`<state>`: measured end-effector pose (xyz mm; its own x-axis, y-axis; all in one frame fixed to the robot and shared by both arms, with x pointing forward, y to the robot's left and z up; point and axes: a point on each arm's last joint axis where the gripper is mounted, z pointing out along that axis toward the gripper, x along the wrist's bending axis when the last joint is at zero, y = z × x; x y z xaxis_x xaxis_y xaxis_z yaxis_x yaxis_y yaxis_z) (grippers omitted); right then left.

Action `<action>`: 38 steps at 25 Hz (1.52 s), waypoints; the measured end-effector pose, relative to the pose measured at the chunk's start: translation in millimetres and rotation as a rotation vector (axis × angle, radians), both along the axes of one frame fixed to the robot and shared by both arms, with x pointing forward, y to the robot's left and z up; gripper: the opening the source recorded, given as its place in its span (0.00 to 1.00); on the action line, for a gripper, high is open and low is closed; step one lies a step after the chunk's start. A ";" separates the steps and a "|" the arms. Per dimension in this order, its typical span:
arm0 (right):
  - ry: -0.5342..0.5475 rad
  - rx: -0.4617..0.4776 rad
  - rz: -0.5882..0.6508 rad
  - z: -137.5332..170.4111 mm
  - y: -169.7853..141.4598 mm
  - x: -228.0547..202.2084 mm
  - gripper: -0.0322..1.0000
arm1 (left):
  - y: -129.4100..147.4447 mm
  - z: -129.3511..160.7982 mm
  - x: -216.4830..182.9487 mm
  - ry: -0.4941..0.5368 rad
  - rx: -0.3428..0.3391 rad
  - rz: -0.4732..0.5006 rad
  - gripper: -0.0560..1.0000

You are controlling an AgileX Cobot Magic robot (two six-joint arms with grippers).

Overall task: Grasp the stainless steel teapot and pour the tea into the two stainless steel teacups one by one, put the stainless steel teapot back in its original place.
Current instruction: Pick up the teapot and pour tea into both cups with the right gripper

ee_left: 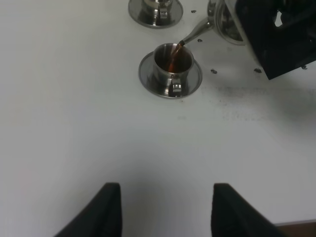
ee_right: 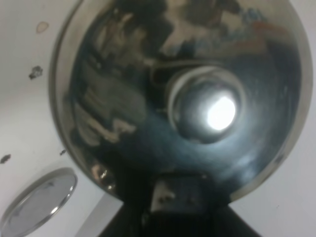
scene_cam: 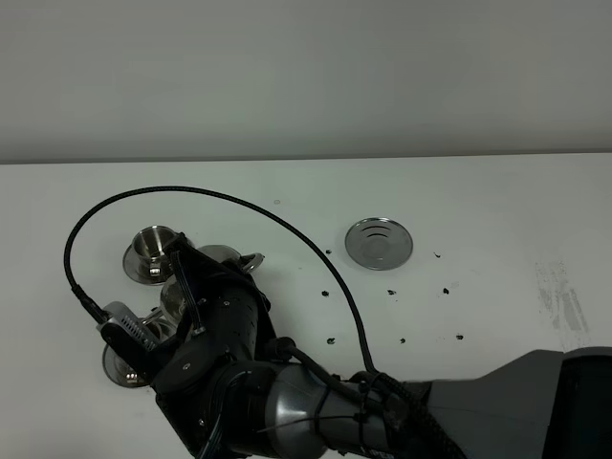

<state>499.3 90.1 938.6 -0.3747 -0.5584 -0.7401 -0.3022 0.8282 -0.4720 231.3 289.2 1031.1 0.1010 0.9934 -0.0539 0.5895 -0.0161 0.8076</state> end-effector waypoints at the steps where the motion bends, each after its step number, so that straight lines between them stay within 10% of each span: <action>1: 0.000 0.000 -0.001 0.0 -0.1 0.0 0.22 | 0.0 0.0 0.0 0.000 0.000 0.000 0.44; 38: 0.074 0.079 -0.091 -5.5 -3.4 -3.3 0.22 | 0.0 0.0 0.0 0.000 0.000 0.000 0.44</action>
